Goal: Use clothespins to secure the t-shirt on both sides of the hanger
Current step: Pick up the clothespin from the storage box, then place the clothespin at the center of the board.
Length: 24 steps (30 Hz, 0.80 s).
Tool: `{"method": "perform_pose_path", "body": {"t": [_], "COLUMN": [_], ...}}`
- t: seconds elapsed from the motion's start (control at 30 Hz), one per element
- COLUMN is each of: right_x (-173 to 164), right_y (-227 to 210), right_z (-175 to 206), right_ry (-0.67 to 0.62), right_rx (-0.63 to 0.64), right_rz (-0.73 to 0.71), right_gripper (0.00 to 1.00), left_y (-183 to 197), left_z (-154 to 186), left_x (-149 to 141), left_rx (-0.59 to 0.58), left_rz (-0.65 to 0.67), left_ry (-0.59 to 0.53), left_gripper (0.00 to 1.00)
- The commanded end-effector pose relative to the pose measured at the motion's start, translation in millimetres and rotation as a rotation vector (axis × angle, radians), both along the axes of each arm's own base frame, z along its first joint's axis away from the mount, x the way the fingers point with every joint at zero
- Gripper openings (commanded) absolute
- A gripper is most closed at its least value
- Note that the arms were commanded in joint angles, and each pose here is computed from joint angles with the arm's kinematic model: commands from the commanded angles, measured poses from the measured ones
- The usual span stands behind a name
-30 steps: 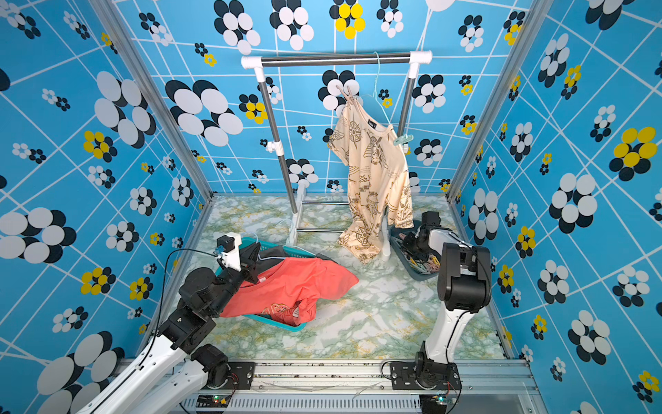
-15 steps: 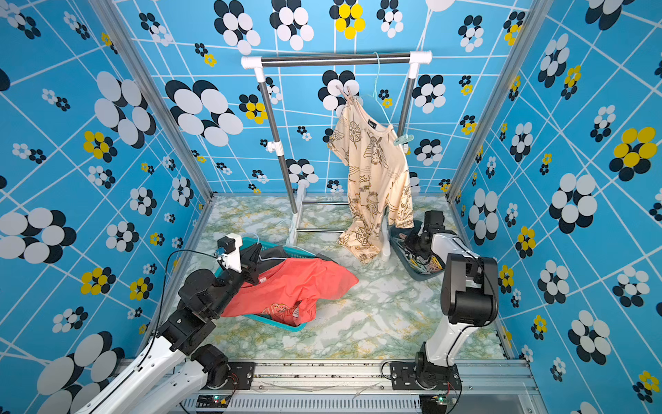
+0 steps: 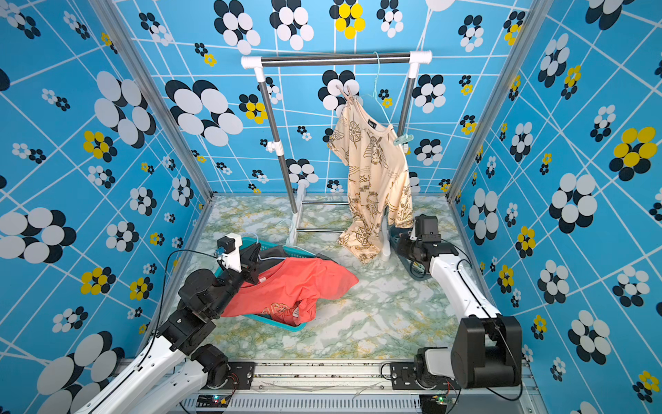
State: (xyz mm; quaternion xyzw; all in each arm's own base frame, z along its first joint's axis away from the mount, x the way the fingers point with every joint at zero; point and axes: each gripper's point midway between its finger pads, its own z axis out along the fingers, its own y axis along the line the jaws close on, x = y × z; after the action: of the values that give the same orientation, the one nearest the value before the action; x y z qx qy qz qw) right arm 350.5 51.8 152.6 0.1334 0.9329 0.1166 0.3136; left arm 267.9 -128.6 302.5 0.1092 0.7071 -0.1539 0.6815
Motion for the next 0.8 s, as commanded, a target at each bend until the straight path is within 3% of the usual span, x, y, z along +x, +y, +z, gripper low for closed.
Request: {"method": "perform_pose_path", "body": {"t": [0.0,0.2,0.43,0.6,0.77], "right_x": [-45,-101,-122,-119,-102], "right_y": [10,29,33,34,30], "right_z": [-26,-72,-112,-118,-97], "right_ry": [0.115,0.229,0.331,0.358,0.275], "right_rx": [-0.112,-0.120,-0.209,-0.262,-0.276], "right_rz": [0.042,0.088,0.101,0.076,0.024], "right_gripper": [0.00,0.00,0.03,0.35,0.53], "left_y": [4,8,7,11,13], "left_z": [2,-2,-4,-2,2], "left_x": [2,4,6,5,3], "left_rx": [0.018,0.038,0.043,0.046,0.041], "left_rz": [0.028,0.051,0.055,0.067,0.077], "left_ry": [-0.032,-0.034,-0.022,-0.034,-0.046], "left_gripper": [0.00,0.00,0.00,0.00,0.00]}}
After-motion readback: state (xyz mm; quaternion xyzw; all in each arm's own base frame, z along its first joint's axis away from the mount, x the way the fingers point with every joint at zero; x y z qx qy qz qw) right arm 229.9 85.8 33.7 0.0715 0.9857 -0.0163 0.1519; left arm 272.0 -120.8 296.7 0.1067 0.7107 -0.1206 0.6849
